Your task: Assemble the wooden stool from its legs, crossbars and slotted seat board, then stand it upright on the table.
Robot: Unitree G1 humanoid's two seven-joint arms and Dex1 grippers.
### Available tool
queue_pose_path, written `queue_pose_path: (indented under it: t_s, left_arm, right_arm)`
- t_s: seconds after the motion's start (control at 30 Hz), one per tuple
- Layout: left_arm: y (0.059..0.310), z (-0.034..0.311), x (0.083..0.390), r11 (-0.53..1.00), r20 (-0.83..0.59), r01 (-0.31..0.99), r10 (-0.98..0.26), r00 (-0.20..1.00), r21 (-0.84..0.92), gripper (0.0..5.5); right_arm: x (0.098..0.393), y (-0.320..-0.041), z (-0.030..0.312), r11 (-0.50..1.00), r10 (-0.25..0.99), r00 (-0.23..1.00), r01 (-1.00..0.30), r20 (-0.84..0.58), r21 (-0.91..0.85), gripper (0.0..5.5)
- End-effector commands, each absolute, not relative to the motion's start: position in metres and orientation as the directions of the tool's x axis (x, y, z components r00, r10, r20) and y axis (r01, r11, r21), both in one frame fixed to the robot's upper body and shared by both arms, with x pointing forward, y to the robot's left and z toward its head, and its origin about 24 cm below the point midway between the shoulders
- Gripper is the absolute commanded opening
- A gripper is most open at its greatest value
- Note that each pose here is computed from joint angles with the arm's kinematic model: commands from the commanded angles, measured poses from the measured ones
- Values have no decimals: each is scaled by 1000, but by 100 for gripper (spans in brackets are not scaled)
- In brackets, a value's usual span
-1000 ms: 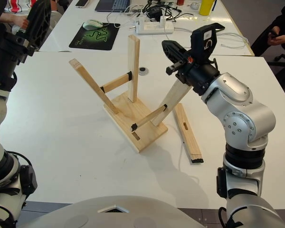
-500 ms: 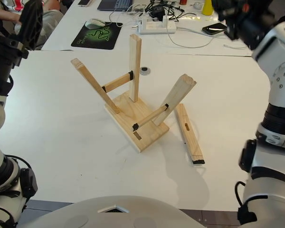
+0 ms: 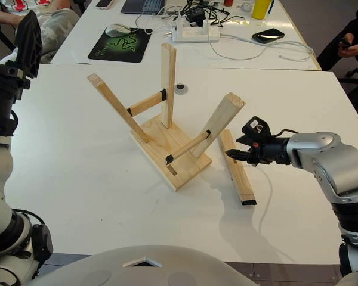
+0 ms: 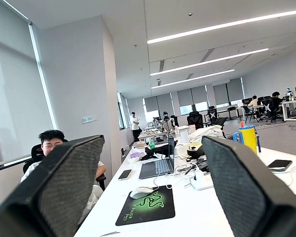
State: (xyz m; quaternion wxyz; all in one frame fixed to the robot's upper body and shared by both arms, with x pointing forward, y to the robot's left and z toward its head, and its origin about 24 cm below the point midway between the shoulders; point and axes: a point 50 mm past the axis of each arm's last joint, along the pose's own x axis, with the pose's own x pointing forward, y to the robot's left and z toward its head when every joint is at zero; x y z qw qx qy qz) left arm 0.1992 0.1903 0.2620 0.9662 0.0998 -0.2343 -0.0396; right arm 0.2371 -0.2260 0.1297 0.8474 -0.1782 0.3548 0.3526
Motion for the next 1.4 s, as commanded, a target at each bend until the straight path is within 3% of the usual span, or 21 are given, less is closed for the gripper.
queue_pose_path:
  t_s: [0.03, 0.67, 1.0, 1.2, 1.4]
  left_arm:
    - [189, 262, 197, 977, 448, 14, -111, 887, 215, 367]
    - [193, 257, 189, 976, 456, -29, -74, 887, 215, 367]
    - [189, 261, 197, 976, 459, 14, -114, 881, 215, 367]
    - [187, 262, 200, 975, 458, 27, -127, 880, 219, 367]
    - [187, 262, 201, 976, 459, 25, -125, 880, 218, 367]
  right_arm:
    - [231, -226, 117, 704, 401, 503, -704, -766, -93, 310]
    - [227, -222, 46, 738, 303, 428, -671, -851, -74, 310]
    - [243, -218, 52, 812, 301, 531, -578, -792, -79, 192]
    - [251, -215, 61, 827, 305, 563, -556, -768, -80, 170]
    - [263, -211, 71, 829, 312, 618, -547, -722, -111, 104]
